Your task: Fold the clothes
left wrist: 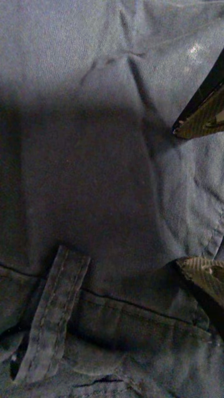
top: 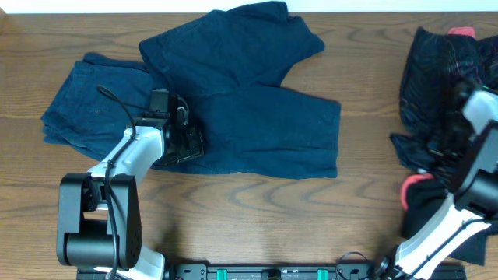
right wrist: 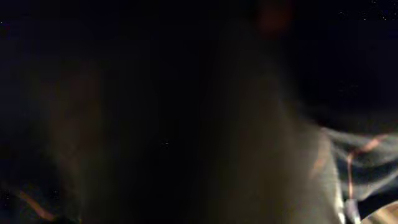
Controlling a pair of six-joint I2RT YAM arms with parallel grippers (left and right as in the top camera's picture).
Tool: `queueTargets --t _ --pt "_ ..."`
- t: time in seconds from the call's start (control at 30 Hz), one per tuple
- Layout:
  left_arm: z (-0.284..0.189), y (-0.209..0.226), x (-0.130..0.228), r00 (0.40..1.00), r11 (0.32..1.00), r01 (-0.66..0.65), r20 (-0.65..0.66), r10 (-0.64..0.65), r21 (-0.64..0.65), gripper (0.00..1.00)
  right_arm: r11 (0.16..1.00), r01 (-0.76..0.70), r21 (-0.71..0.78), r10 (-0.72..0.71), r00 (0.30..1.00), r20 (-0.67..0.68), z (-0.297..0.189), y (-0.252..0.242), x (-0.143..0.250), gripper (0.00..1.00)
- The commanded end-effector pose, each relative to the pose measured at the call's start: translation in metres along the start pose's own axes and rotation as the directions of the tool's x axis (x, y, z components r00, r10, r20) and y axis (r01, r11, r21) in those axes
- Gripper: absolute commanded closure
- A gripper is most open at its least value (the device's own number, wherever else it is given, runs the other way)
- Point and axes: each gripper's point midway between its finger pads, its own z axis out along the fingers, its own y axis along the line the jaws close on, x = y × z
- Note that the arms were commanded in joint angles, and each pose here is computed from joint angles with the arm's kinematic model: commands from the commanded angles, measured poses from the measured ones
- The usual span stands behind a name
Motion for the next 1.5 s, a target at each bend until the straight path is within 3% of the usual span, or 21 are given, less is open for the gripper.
queueTargets --t 0.0,0.1,0.2,0.3,0.37,0.43,0.63,0.77,0.97,1.17,1.3,1.47 --pt "0.009 0.013 0.017 0.998 0.999 0.017 -0.052 -0.019 -0.041 0.36 0.995 -0.078 -0.065 0.078 0.997 -0.001 -0.006 -0.006 -0.011 0.99" --pt "0.009 0.013 0.017 0.998 0.999 0.017 -0.053 -0.019 -0.041 0.36 0.955 0.098 -0.279 -0.086 0.995 0.057 -0.032 0.026 -0.015 0.98" --pt "0.009 0.013 0.018 0.998 0.999 0.018 -0.056 -0.020 -0.042 0.36 0.797 0.369 -0.479 -0.288 0.928 0.235 -0.082 0.072 -0.010 0.92" --pt "0.009 0.014 0.020 0.998 0.999 0.019 -0.064 -0.021 -0.045 0.36 0.611 0.569 -0.550 -0.410 0.822 0.395 -0.128 0.108 0.014 0.82" --pt "0.009 0.014 0.022 0.997 0.999 0.020 -0.070 -0.023 -0.047 0.36 0.571 0.623 -0.535 -0.459 0.782 0.422 -0.142 0.122 0.031 0.74" --pt "0.008 0.015 0.024 0.996 0.998 0.021 -0.080 -0.026 -0.051 0.36 0.556 0.658 -0.508 -0.508 0.753 0.418 -0.146 0.134 0.044 0.68" --pt "0.007 0.018 0.032 0.993 0.998 0.027 -0.113 -0.034 -0.063 0.36 0.505 0.714 -0.486 -0.626 0.690 0.363 -0.136 0.170 0.091 0.67" --pt "0.004 0.019 0.039 0.990 0.997 0.031 -0.138 -0.041 -0.072 0.23 0.485 0.728 -0.485 -0.678 0.663 0.317 -0.123 0.189 0.123 0.64" --pt "-0.012 0.015 0.039 0.993 0.998 0.027 -0.113 -0.034 -0.063 0.23 0.520 0.760 -0.390 -0.718 0.637 0.282 -0.097 0.207 0.147 0.63" --pt "-0.041 0.011 0.042 0.997 0.998 0.028 -0.069 -0.032 -0.055 0.14 0.465 0.839 -0.283 -0.779 0.540 0.319 -0.095 0.226 0.167 0.61" --pt "-0.070 0.025 0.042 0.990 0.980 0.142 0.025 -0.140 -0.140 0.08 0.502 0.848 -0.172 -0.768 0.528 0.362 -0.106 0.230 0.167 0.59" --pt "-0.093 0.053 0.055 0.919 0.881 0.395 0.137 -0.371 -0.263 0.02 0.554 0.822 -0.127 -0.703 0.545 0.457 -0.136 0.229 0.166 0.57"
